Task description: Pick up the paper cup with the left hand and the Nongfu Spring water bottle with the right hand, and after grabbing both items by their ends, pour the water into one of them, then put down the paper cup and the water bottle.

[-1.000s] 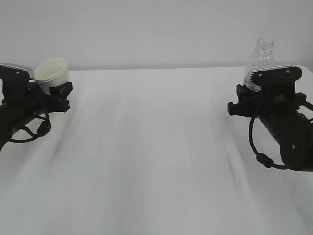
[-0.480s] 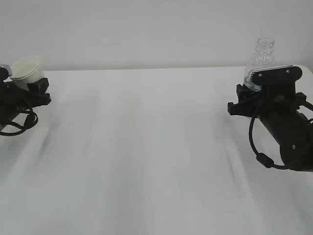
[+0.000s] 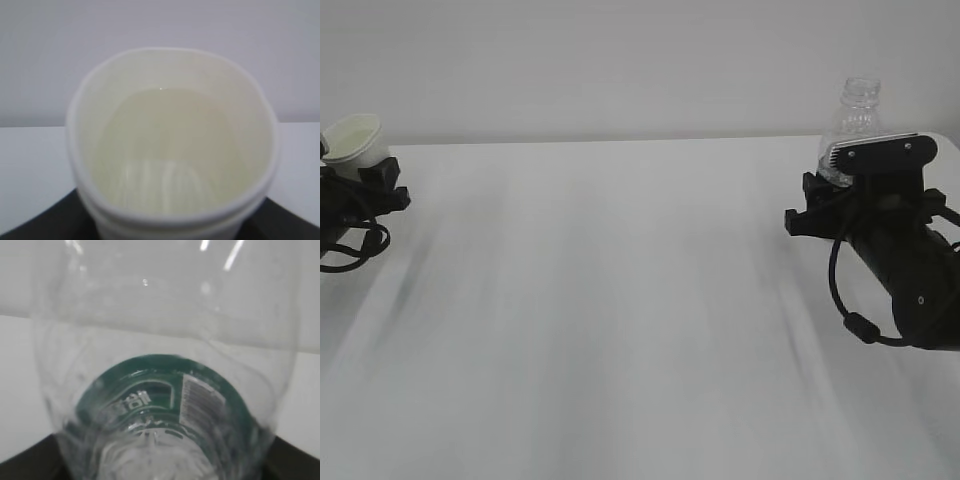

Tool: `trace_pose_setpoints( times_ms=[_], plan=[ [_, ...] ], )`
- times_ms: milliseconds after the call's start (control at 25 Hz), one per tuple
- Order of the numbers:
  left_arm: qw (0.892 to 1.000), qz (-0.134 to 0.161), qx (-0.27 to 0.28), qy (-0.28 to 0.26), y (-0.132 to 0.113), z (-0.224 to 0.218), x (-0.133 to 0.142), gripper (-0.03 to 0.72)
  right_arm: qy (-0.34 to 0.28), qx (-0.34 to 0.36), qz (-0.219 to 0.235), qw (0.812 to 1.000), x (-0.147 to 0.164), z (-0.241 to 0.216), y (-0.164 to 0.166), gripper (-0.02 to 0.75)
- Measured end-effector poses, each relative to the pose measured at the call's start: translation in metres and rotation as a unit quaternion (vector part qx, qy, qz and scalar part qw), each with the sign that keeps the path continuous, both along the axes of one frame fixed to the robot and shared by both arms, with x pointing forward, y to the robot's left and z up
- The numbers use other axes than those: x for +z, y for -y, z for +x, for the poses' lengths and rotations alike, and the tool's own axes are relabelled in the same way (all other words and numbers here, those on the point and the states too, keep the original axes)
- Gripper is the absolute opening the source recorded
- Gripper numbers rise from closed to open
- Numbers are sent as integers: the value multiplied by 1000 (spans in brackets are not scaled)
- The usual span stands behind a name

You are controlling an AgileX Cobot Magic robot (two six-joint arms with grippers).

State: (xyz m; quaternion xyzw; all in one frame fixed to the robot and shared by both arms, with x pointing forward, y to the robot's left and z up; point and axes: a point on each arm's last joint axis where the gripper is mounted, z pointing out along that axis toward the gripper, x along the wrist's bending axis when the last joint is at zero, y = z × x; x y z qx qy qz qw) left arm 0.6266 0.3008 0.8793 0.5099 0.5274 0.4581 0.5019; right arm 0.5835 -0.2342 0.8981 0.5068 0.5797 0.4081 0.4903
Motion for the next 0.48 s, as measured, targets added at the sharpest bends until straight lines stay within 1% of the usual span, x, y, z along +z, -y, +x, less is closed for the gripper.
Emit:
trace_pose_setpoints(
  times_ms=[320, 480],
  plan=[
    [1000, 0, 5, -1, -1, 0, -1, 397, 0, 8, -3, 1000, 0, 0, -1, 470],
    [1000, 0, 6, -14, -1, -1, -11, 397, 0, 8, -3, 1000, 0, 0, -1, 470]
  ],
)
